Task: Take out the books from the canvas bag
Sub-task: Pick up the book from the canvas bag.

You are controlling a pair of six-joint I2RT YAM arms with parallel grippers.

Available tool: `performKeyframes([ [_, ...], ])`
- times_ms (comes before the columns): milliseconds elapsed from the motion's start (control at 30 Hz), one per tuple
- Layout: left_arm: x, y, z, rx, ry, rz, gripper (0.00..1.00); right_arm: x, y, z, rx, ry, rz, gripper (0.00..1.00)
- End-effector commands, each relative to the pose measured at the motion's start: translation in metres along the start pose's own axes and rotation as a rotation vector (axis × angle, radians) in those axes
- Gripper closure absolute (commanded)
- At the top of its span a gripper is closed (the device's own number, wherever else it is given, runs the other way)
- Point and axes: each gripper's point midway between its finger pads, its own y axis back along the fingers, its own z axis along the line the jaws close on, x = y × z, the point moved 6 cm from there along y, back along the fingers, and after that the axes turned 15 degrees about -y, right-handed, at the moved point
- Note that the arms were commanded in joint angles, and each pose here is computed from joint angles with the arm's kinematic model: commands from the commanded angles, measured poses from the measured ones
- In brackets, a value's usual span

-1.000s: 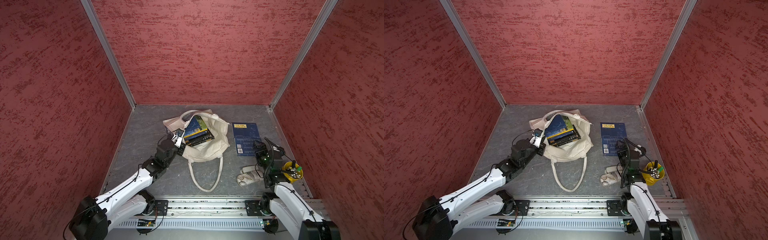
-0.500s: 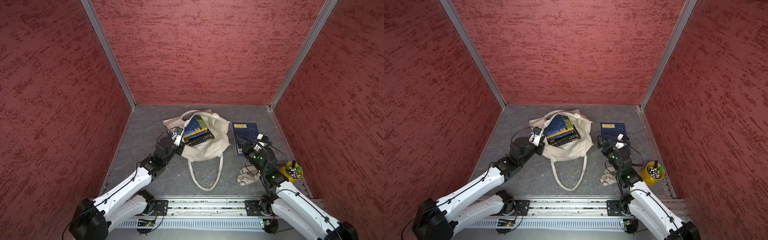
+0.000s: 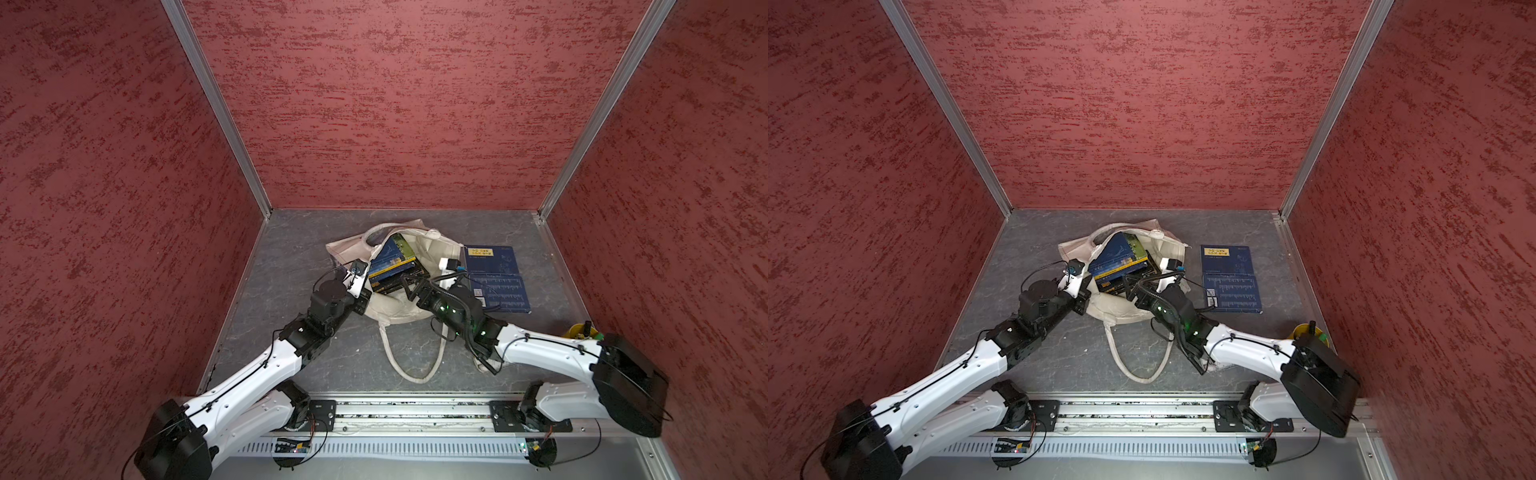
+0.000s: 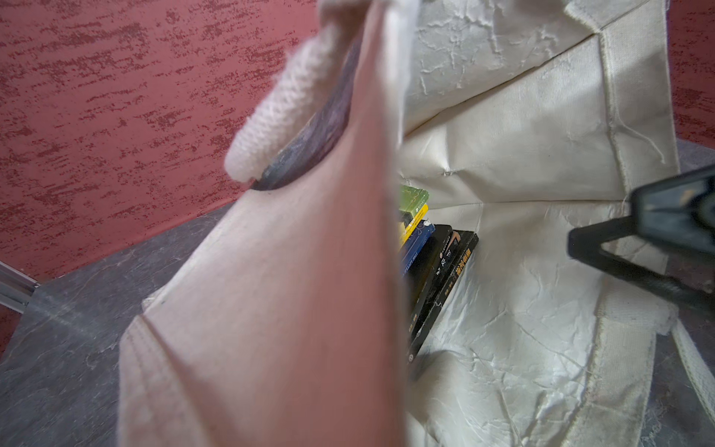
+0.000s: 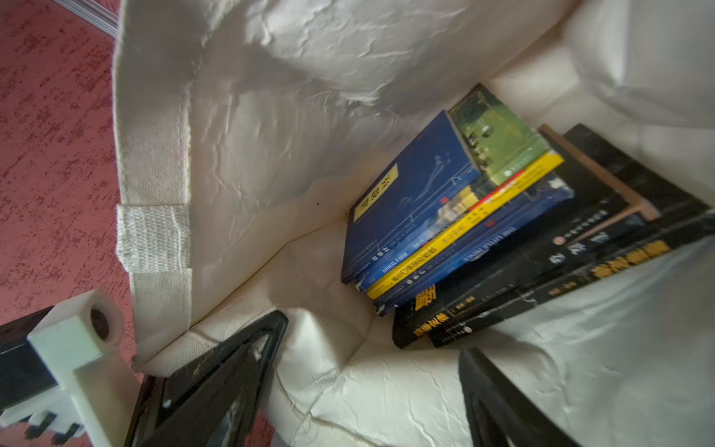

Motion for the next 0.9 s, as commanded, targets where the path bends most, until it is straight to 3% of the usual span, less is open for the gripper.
performKeyframes([
  [0, -0.037, 0.009, 0.008, -0.033, 0.0, -0.176, 1.0, 0.007, -0.023, 0.011, -0.051, -0.01, -0.039, 0.25],
  [200, -0.037, 0.014, 0.008, -0.064, -0.028, -0.199, 1.0, 0.023, -0.066, 0.001, -0.021, -0.022, -0.019, 0.27],
  [400, -0.036, 0.011, 0.006, -0.053, -0.031, -0.194, 1.0, 0.018, -0.09, 0.001, -0.014, 0.005, -0.075, 0.29],
  [867, -0.034, 0.01, 0.006, -0.051, -0.03, -0.181, 1.0, 0.006, -0.141, -0.034, 0.071, -0.069, -0.035, 0.35],
])
